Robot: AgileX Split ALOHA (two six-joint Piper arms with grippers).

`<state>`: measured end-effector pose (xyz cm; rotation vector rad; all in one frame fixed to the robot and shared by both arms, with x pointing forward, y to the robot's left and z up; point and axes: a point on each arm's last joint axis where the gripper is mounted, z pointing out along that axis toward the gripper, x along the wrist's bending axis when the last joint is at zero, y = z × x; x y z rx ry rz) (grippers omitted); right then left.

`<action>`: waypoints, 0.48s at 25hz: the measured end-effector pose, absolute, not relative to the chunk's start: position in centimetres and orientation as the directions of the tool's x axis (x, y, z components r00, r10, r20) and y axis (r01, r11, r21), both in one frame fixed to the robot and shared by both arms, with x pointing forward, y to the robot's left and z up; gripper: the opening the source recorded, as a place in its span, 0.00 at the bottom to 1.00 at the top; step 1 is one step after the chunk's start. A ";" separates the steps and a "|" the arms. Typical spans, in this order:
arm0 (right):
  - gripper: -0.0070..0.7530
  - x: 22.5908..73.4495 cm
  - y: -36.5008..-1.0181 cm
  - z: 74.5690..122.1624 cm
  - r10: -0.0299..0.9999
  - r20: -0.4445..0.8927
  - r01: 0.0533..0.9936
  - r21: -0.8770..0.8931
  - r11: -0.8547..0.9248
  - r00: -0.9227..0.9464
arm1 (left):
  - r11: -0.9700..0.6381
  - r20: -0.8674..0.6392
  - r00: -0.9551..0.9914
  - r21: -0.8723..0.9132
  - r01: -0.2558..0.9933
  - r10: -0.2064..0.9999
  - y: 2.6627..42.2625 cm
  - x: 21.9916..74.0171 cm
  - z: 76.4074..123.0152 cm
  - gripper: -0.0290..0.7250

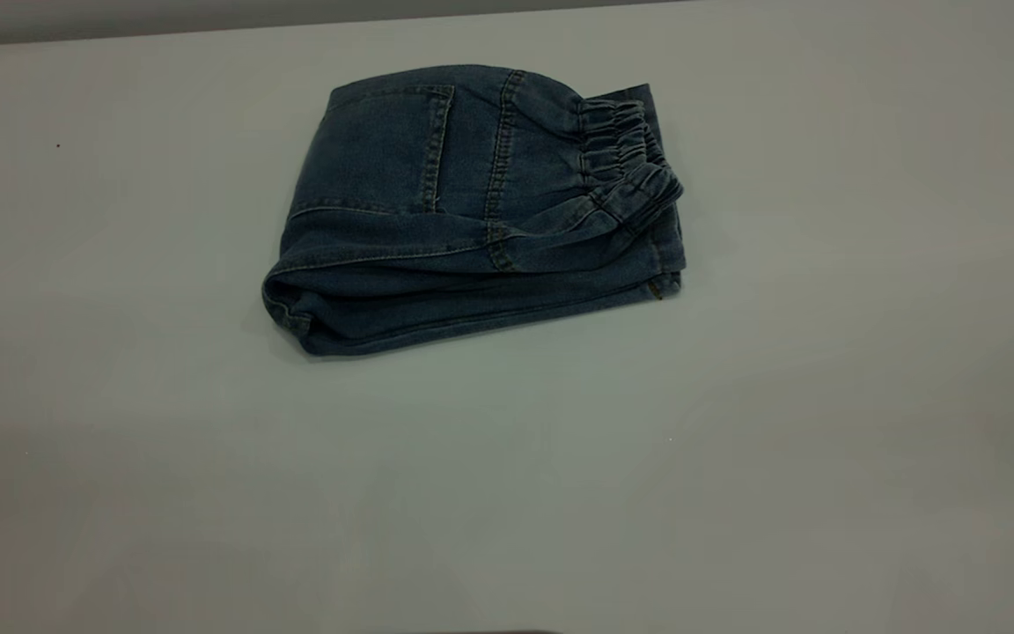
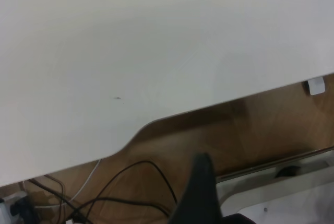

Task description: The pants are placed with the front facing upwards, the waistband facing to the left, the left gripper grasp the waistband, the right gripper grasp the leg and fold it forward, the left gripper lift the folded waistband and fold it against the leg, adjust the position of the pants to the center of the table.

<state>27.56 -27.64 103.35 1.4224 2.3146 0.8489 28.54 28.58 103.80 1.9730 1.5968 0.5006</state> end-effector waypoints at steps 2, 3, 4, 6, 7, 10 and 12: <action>0.66 27.6 -27.6 103.4 0.882 0.055 0.709 0.620 0.337 -0.468 | -0.145 -0.052 0.226 0.622 0.769 0.973 28.6 28.5 103.8 0.80; 0.66 27.6 -27.6 103.4 0.882 0.055 0.709 0.620 0.337 -0.468 | -0.145 -0.052 0.226 0.622 0.769 0.973 28.6 28.5 103.8 0.80; 0.66 27.6 -27.6 103.4 0.882 0.055 0.709 0.620 0.337 -0.468 | -0.145 -0.052 0.226 0.622 0.769 0.973 28.6 28.5 103.8 0.80; 0.66 27.6 -27.6 103.4 0.882 0.055 0.709 0.620 0.337 -0.468 | -0.145 -0.052 0.226 0.622 0.769 0.973 28.6 28.5 103.8 0.80; 0.66 27.6 -27.6 103.4 0.882 0.055 0.709 0.620 0.337 -0.468 | -0.145 -0.052 0.226 0.622 0.769 0.973 28.6 28.5 103.8 0.80; 0.66 27.6 -27.6 103.4 0.882 0.055 0.708 0.620 0.338 -0.469 | -0.145 -0.052 0.226 0.622 0.769 0.973 28.6 28.5 103.8 0.80; 0.66 27.5 -27.7 103.4 0.886 0.058 0.711 0.621 0.329 -0.460 | -0.144 -0.052 0.225 0.622 0.769 0.973 28.6 28.5 103.8 0.80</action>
